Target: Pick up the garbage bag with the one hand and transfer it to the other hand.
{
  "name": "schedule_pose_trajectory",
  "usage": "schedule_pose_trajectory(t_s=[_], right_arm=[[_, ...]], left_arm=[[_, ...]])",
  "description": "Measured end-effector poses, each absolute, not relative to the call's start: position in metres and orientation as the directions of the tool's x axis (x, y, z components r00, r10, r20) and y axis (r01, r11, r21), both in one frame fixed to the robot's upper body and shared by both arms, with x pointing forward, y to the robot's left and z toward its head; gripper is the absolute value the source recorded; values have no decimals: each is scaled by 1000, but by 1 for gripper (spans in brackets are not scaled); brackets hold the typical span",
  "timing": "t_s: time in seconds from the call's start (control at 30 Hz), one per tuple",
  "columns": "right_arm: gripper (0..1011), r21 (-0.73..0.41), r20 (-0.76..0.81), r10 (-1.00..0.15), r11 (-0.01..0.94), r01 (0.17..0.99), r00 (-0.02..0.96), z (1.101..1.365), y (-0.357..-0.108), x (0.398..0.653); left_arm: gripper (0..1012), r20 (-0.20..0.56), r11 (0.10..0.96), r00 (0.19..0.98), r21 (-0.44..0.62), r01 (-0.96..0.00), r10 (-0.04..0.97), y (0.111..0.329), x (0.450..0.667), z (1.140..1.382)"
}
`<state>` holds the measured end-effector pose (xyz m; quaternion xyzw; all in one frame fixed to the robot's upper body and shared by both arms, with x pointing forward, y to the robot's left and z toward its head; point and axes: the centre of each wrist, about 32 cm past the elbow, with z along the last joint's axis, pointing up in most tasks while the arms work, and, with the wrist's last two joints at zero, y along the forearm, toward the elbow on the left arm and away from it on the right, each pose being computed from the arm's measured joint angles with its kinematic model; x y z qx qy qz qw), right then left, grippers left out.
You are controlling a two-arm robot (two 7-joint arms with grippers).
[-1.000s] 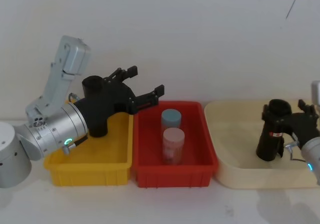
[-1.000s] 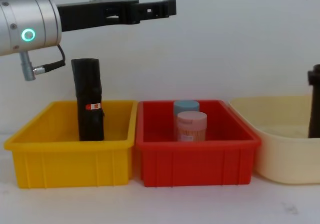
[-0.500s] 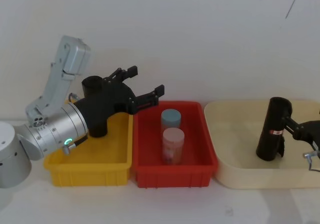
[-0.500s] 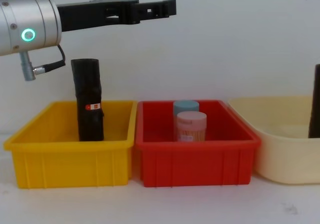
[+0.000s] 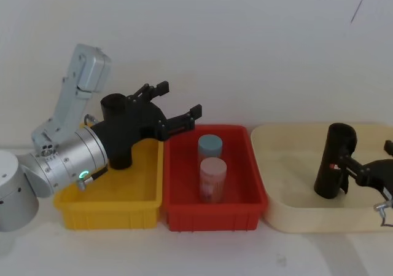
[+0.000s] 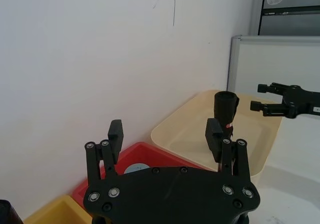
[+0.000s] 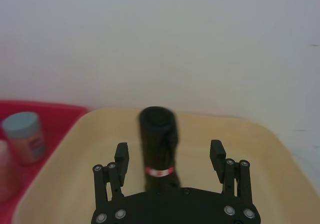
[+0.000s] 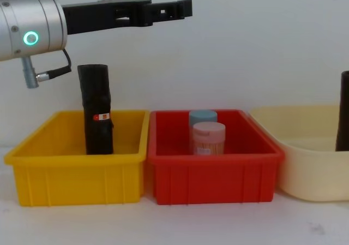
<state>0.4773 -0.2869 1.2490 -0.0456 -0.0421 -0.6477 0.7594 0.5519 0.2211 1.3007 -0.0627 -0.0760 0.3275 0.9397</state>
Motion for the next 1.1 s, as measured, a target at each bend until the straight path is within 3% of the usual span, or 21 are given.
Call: schedule_pose_trajectory(t_s=[0.6,1.1], right_arm=[[999,-83,91,-915,386,919,392,1241,-272,462],[999,-136,98,-847,508,851,522,1223,-249,479]], left_arm=[[1002,102,778,774,-168,-606,625,221,552,1301],[1002,102,778,774,-168,-606,625,221,552,1301]])
